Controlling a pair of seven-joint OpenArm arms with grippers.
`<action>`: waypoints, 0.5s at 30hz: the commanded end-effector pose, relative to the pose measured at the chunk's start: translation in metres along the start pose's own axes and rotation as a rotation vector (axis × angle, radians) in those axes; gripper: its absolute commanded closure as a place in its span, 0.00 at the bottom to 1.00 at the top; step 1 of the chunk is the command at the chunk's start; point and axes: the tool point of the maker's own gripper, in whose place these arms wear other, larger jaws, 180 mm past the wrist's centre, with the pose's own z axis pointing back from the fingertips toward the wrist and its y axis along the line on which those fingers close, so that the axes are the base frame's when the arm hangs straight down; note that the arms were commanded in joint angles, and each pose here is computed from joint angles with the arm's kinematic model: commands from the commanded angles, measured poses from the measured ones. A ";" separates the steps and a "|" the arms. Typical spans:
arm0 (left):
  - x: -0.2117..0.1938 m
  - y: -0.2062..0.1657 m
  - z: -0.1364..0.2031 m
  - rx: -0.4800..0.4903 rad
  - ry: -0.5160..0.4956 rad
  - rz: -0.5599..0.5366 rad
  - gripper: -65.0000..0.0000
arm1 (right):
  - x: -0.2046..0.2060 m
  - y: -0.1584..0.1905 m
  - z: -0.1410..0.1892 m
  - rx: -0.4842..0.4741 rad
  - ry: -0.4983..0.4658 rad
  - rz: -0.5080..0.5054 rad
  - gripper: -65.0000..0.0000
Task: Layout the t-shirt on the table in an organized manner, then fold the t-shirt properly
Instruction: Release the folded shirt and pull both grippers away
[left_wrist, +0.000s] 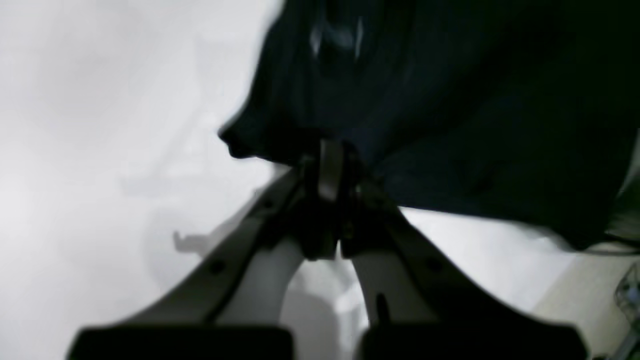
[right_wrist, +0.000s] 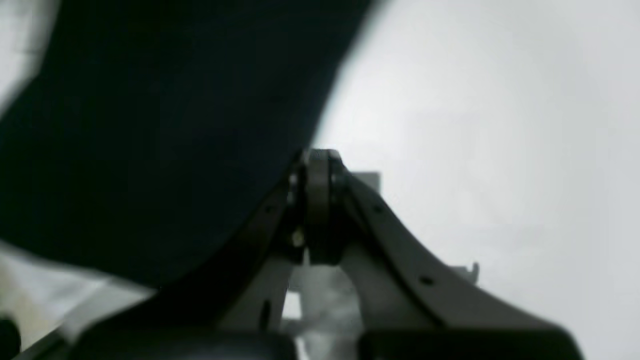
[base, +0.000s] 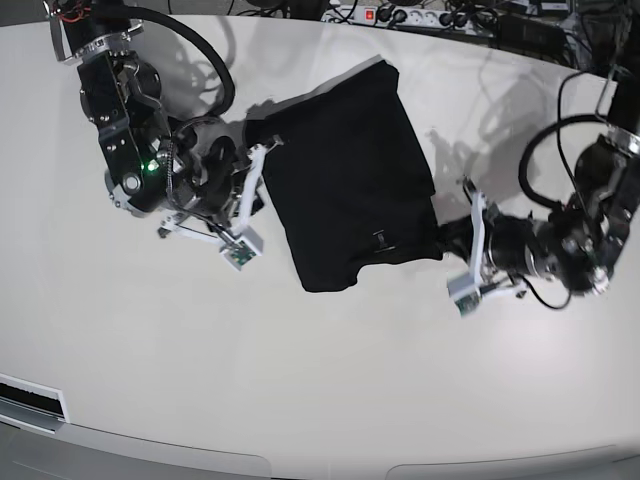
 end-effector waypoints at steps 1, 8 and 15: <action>0.021 0.010 0.020 0.015 -0.081 0.010 1.00 | 0.002 -0.008 0.001 -0.032 -0.016 -0.011 1.00; 0.038 0.023 0.081 -0.036 -0.349 0.186 1.00 | -0.044 -0.011 -0.019 -0.024 0.129 -0.113 1.00; -0.011 0.022 0.083 0.000 -0.303 0.298 1.00 | -0.048 0.057 -0.014 0.272 0.114 -0.070 1.00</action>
